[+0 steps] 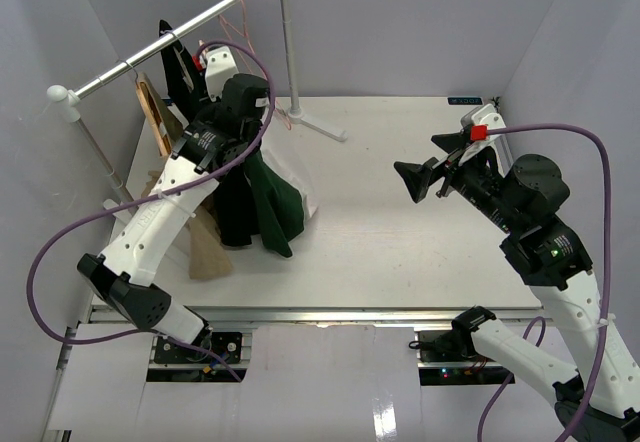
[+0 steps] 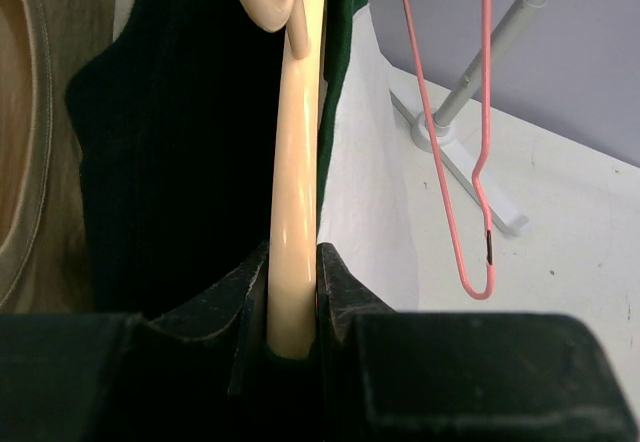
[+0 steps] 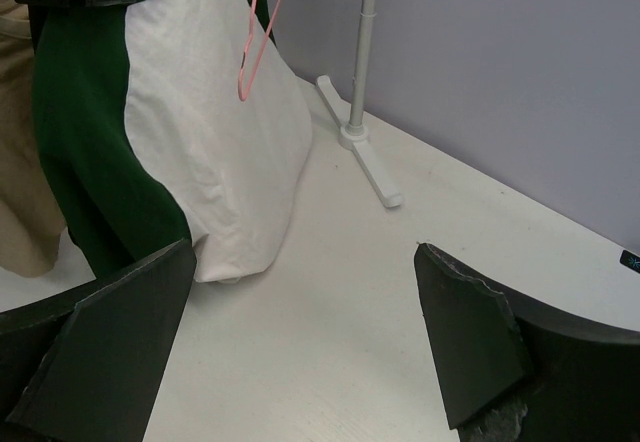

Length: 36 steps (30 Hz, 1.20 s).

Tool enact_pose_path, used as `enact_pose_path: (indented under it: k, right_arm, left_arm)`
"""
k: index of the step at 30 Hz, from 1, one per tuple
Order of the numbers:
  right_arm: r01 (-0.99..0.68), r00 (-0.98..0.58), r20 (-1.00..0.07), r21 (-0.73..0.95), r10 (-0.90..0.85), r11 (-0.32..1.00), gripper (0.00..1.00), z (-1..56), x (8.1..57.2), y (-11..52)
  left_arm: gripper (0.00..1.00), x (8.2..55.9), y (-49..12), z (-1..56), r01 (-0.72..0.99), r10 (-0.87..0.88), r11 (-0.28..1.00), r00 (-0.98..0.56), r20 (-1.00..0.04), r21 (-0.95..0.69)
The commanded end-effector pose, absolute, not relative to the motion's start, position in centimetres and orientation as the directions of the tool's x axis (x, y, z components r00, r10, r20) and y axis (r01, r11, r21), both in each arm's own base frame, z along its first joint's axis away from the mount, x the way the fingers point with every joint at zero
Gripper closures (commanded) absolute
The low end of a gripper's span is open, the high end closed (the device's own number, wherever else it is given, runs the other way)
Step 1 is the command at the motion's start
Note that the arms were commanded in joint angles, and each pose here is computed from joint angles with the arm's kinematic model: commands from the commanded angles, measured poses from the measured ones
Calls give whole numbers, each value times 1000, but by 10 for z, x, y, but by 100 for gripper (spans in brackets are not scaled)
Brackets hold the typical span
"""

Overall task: Place the t-shirt on the hanger
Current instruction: Place the hanger at the clothesline.

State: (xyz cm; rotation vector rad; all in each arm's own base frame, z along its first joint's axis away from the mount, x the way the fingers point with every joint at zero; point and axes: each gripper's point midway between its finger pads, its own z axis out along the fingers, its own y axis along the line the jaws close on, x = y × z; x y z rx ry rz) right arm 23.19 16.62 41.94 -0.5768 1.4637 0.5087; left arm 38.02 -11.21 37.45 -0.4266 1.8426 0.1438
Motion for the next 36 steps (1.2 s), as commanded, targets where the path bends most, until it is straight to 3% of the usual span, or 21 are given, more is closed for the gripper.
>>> enact_pose_path:
  k: [1,36]
  right_arm:
    - [-635,110,-994,-68,3,769,3,440,228,164]
    - [-632,85,-996,-56,-3,773,3,412,223,160]
  left_arm:
    - [100,384,-103,419,-388,-288,894,-118,-950,-223]
    - [100,419,-78,480,-408,-242,886,0,-970,-221]
